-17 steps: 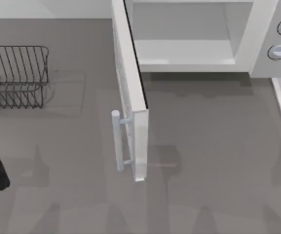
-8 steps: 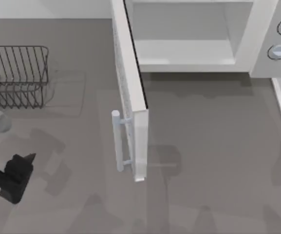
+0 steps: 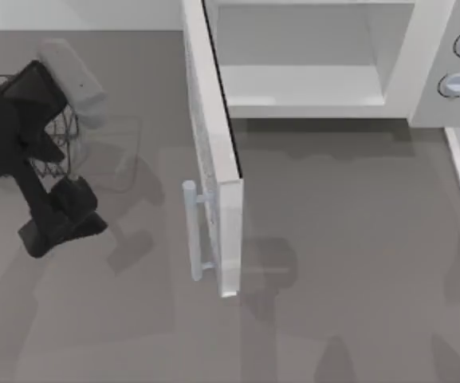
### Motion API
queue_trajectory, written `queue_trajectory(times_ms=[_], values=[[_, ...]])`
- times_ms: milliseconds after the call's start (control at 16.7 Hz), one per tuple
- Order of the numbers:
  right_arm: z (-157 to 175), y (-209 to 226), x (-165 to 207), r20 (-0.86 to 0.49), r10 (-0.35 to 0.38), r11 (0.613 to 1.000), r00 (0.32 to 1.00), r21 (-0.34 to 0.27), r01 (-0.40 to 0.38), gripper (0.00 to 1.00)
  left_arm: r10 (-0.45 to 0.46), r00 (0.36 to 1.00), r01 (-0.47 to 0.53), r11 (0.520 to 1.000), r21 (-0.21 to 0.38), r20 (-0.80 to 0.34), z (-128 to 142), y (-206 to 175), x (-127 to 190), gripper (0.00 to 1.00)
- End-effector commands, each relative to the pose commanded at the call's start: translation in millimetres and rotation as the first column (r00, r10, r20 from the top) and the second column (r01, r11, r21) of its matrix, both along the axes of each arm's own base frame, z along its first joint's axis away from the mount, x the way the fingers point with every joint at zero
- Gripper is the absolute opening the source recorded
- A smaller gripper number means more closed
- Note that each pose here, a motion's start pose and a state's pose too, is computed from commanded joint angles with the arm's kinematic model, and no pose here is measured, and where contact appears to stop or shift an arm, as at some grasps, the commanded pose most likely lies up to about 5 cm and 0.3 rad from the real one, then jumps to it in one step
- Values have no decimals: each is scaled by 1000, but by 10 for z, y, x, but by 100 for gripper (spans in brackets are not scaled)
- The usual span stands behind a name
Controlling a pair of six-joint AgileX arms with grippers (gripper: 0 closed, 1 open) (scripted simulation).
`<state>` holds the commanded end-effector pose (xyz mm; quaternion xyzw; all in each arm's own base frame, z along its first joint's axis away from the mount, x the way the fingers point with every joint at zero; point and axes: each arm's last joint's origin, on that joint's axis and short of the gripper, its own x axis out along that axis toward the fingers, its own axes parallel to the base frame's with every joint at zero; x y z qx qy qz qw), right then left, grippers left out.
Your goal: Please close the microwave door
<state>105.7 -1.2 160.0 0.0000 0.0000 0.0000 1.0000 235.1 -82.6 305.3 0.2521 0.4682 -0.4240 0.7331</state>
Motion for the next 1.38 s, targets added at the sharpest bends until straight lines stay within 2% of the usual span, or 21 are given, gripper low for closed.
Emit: queue_trajectory(times_ms=[240,540,720,1080,1380], values=[[0,0,0,0,0,1000,1000,0,0,100,-185,982,184,983,-13,-50,299,-288,436,100],[0,0,0,0,0,1000,1000,0,0,100,-330,944,331,942,-47,23,616,-515,745,100],[0,0,0,0,0,1000,1000,0,0,100,-363,930,367,929,-55,62,704,-560,803,100],[0,0,0,0,0,1000,1000,0,0,100,-360,930,364,930,-55,68,712,-549,807,100],[0,0,0,0,0,1000,1000,0,0,100,-366,928,370,928,-56,66,407,-748,862,100]])
